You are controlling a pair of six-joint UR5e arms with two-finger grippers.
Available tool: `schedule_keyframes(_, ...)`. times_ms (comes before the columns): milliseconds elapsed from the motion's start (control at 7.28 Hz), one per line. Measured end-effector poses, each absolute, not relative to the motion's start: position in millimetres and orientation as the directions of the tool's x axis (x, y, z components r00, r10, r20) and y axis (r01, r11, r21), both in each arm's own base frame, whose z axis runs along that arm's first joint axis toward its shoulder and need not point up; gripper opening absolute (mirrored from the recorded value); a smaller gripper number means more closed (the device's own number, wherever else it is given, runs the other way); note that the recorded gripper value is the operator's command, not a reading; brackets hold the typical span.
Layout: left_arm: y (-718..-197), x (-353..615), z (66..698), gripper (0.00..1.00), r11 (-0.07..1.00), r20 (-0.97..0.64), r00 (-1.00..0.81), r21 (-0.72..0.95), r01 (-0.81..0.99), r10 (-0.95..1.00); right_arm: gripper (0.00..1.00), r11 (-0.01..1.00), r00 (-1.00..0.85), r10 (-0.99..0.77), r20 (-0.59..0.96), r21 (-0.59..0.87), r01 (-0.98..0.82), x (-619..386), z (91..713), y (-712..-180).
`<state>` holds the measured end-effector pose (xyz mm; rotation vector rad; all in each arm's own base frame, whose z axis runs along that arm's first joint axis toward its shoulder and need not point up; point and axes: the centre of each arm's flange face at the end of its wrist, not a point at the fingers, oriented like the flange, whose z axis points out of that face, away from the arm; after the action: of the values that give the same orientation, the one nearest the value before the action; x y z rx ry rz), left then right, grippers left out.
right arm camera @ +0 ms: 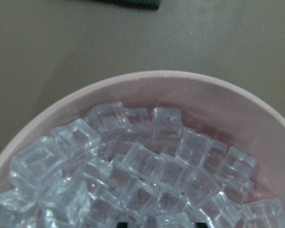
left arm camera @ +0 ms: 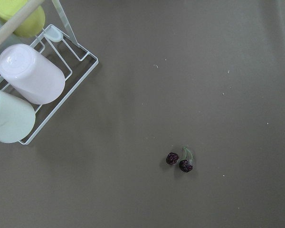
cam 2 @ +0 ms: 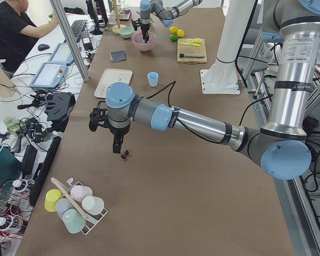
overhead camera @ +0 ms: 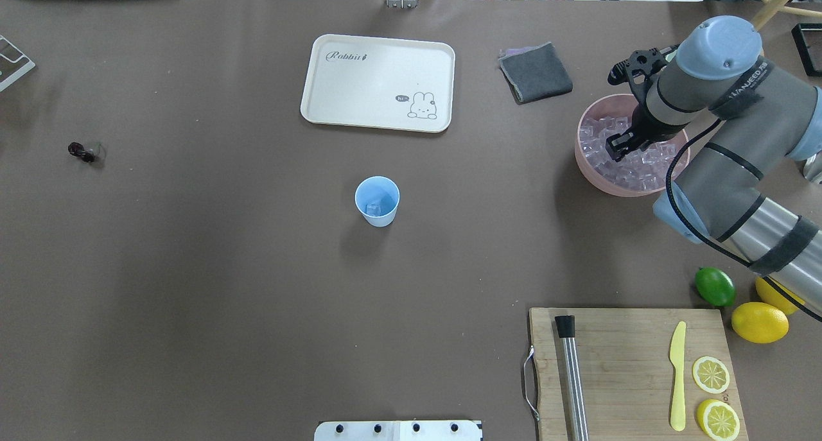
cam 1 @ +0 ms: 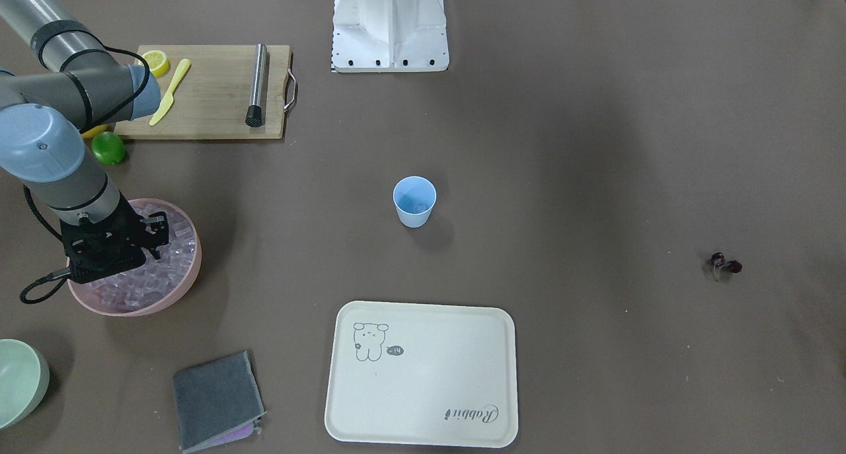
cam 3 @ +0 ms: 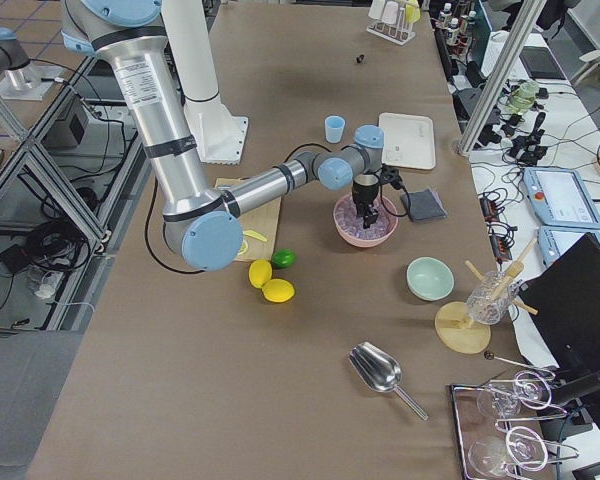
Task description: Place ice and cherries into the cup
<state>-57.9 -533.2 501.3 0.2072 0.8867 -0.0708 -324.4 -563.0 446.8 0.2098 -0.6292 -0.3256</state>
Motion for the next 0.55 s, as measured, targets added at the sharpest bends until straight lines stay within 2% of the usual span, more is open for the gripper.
schedule_keyframes(137, -533.1, -57.9, 500.9, 0.98, 0.977, -0.775, 0.631, 0.151, 0.147, 0.025, 0.29, 0.926, 0.759, -0.366, 0.538, 0.289, 0.242, -323.8, 450.1, -562.6)
schedule_keyframes(549, -533.5, -57.9, 501.6, 0.98, 0.978, -0.775, 0.632, 0.150, 0.147, 0.024, 0.21, 0.921, 0.757, -0.380, 0.531, 0.292, 0.258, -323.5, 454.8, -564.7)
